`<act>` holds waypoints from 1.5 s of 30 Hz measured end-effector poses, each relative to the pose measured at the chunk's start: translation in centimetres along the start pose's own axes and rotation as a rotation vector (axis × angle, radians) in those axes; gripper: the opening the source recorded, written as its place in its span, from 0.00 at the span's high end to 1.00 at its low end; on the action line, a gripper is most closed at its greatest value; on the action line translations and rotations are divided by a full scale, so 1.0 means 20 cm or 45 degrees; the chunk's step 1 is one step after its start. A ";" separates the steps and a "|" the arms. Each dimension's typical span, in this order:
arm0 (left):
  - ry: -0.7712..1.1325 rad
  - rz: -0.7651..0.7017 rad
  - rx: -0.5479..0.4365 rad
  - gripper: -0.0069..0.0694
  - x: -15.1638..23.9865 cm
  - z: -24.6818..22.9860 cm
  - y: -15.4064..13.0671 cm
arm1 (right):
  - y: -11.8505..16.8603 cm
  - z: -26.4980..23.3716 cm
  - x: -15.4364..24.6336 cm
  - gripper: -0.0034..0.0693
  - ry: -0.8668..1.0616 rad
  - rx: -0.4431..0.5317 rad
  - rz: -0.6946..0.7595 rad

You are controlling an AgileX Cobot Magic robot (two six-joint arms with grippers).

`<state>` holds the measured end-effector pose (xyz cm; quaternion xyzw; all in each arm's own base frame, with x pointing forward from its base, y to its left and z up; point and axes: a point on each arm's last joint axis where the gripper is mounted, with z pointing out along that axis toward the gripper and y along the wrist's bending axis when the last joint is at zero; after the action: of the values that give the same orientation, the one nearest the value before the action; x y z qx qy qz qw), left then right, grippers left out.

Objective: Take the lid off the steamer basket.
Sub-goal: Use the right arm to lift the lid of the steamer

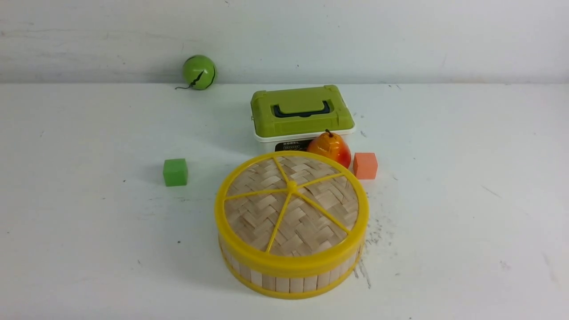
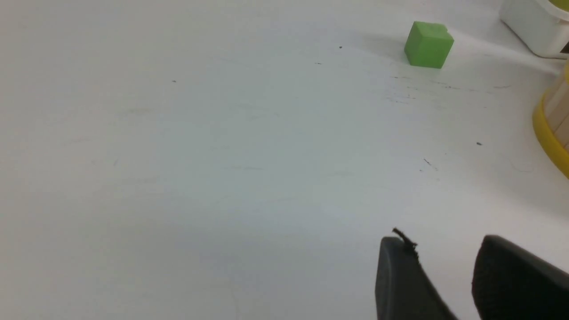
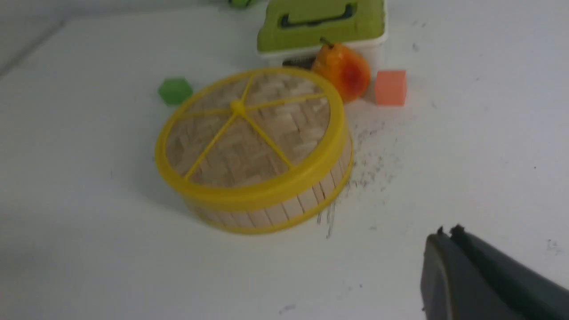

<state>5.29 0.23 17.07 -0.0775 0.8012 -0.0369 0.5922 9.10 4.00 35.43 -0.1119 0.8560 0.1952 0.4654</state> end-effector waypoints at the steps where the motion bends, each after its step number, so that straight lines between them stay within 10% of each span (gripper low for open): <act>1: 0.000 0.000 0.000 0.60 0.00 0.00 0.00 | 0.00 0.02 -0.06 0.98 0.074 -0.024 -0.046; 10: 0.000 0.000 0.000 0.60 0.00 0.00 0.00 | 0.02 0.37 -0.46 0.96 0.532 -0.239 -0.367; 22: 0.000 0.000 0.000 0.60 0.00 0.00 0.00 | 0.34 1.08 -0.66 0.84 0.759 -0.170 -0.566; 33: 0.000 0.000 0.000 0.60 0.00 0.00 0.00 | 0.49 1.61 -0.59 0.40 0.825 -0.184 -0.535; 45: 0.000 0.000 0.000 0.60 0.00 0.00 0.00 | 0.44 1.83 -0.43 0.48 0.938 -0.101 -0.514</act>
<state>5.29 0.23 17.07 -0.0775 0.8012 -0.0369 0.5922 38.06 27.99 26.73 -0.3575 0.9179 0.0797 0.1525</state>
